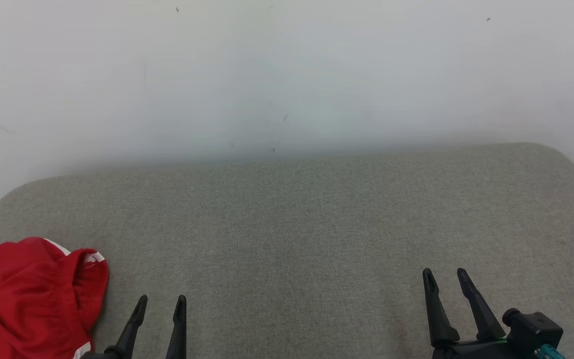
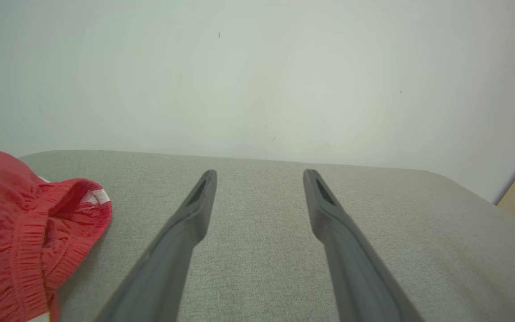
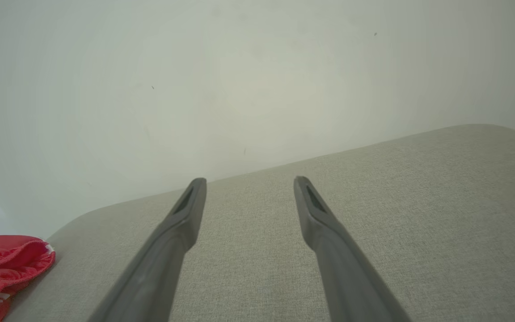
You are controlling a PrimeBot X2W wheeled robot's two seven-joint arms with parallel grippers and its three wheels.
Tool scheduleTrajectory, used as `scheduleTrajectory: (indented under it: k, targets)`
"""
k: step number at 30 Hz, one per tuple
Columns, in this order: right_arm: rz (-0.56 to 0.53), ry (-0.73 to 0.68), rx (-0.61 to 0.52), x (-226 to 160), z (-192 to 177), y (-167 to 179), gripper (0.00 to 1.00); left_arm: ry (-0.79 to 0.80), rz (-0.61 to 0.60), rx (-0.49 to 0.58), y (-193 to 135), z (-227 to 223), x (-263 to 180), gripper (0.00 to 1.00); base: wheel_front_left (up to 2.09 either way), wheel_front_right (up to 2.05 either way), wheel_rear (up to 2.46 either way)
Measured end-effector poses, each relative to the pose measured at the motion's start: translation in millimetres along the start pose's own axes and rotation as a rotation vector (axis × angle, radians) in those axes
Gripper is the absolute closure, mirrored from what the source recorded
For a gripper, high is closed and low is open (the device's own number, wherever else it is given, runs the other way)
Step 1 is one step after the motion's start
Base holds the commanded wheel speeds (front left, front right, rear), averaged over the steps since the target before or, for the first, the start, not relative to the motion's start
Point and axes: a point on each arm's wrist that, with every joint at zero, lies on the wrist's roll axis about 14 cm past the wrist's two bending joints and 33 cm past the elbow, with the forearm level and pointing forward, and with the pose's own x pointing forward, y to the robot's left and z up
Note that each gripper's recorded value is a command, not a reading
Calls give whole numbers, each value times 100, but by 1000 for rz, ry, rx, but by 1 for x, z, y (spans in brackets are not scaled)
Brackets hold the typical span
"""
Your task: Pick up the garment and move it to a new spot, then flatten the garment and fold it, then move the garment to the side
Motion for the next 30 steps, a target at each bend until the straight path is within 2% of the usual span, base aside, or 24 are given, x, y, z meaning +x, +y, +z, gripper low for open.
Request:
scheduleTrajectory:
  k: [30]
  targets:
    - [95, -58, -231, -8, 12, 25, 0, -102, -78, 225, -21, 17, -4, 0, 0, 0, 0]
